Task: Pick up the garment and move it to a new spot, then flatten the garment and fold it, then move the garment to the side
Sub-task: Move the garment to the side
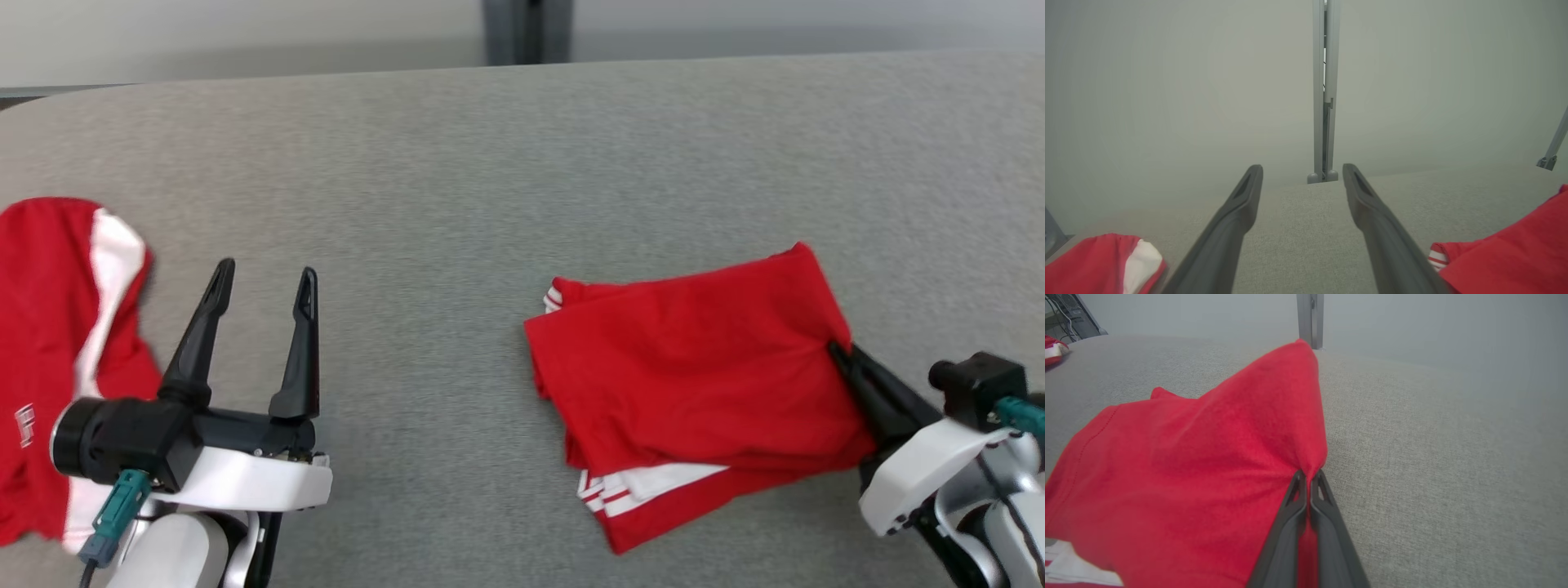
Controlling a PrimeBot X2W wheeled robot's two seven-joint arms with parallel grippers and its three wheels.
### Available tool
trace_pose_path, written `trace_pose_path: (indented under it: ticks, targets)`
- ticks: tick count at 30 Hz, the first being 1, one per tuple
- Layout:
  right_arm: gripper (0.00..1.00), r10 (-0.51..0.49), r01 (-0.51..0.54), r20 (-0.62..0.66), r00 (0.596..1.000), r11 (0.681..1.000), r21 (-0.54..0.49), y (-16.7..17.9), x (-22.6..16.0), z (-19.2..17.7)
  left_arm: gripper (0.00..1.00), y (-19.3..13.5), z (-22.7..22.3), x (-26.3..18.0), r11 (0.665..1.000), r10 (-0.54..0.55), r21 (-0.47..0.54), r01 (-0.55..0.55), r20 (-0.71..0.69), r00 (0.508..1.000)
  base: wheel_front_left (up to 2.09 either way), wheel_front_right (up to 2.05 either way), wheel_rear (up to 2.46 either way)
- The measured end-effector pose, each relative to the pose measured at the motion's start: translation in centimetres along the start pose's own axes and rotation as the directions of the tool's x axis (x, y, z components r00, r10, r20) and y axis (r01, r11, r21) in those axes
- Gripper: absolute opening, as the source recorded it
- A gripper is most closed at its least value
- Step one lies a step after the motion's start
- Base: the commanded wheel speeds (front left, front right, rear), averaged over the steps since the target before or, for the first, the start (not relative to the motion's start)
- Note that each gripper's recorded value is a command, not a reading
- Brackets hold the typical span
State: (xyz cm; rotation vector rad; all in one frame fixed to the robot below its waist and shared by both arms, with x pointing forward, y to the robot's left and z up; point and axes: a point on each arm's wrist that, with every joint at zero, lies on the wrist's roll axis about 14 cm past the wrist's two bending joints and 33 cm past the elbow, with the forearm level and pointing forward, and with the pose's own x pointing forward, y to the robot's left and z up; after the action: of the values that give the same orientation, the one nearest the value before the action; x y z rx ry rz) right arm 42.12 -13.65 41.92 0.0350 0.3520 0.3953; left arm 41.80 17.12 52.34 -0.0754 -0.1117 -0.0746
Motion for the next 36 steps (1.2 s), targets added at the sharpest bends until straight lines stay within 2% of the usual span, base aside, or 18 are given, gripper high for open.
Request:
trace_pose_path:
  ticks: [4, 8, 12, 16, 20, 23, 24, 25, 26, 29, 34, 36]
  targets:
    - [0.00, -0.089, 0.092, 0.048, 0.995, 0.992, -0.082, -3.7, -1.6, 1.9, 1.00, -2.6, -0.2, 2.0, 0.996, -0.088, -0.008, 0.088, 0.012, 0.996, 0.00, 0.00, 0.00]
    - [0.00, -0.194, 0.201, 0.064, 0.979, 0.969, -0.143, -7.8, -3.7, 3.0, 1.00, -5.9, -0.3, 4.1, 0.980, -0.197, -0.016, 0.198, 0.027, 0.980, 0.00, 0.00, 0.00]
    - [0.00, -0.313, 0.324, 0.084, 0.946, 0.921, -0.217, -12.8, -6.3, 4.1, 1.00, -9.3, -0.7, 5.9, 0.950, -0.310, -0.023, 0.311, 0.032, 0.950, 0.00, 0.00, 0.00]
    - [0.00, -0.427, 0.426, 0.053, 0.903, 0.871, -0.246, -17.5, -8.4, 3.8, 1.00, -12.2, -1.6, 7.5, 0.912, -0.407, -0.042, 0.408, 0.028, 0.913, 0.00, 0.00, 0.00]
    - [0.00, -0.459, 0.455, 0.067, 0.886, 0.831, -0.321, -20.1, -8.7, 4.4, 1.00, -14.2, -3.2, 8.4, 0.881, -0.470, -0.061, 0.470, 0.009, 0.883, 0.00, 0.00, 0.00]
    - [0.00, -0.494, 0.489, 0.075, 0.866, 0.807, -0.332, -22.1, -9.1, 4.6, 1.00, -15.3, -4.5, 8.7, 0.863, -0.500, -0.084, 0.497, -0.012, 0.866, 0.00, 0.00, 0.00]
    - [0.24, -0.519, 0.511, 0.069, 0.852, 0.796, -0.324, -23.0, -9.4, 4.4, 1.00, -15.4, -4.9, 8.9, 0.861, -0.504, -0.088, 0.501, -0.017, 0.863, 0.00, 0.00, 0.00]
    - [0.67, -0.542, 0.529, 0.057, 0.839, 0.785, -0.321, -23.8, -9.6, 4.2, 1.00, -15.5, -5.2, 9.0, 0.858, -0.509, -0.092, 0.506, -0.021, 0.860, 0.00, 0.00, 0.00]
    - [1.00, -0.560, 0.545, 0.050, 0.827, 0.776, -0.316, -24.5, -9.8, 4.0, 1.00, -15.6, -5.5, 9.1, 0.856, -0.512, -0.094, 0.508, -0.024, 0.859, 0.00, 0.00, 0.00]
    - [1.00, -0.591, 0.585, 0.083, 0.803, 0.753, -0.300, -25.8, -10.0, 4.7, 1.00, -15.2, -5.8, 9.4, 0.861, -0.506, -0.089, 0.502, -0.030, 0.862, 0.00, 0.00, 0.00]
    - [1.00, -0.593, 0.611, 0.151, 0.791, 0.749, -0.257, -25.9, -9.6, 5.9, 1.00, -14.6, -5.9, 9.5, 0.871, -0.488, -0.079, 0.485, -0.028, 0.873, 0.00, 0.00, 0.00]
    - [1.00, -0.586, 0.630, 0.242, 0.773, 0.753, -0.190, -25.3, -9.2, 8.1, 1.00, -14.3, -5.6, 9.6, 0.878, -0.475, -0.073, 0.473, -0.022, 0.880, 0.00, 0.00, 0.00]
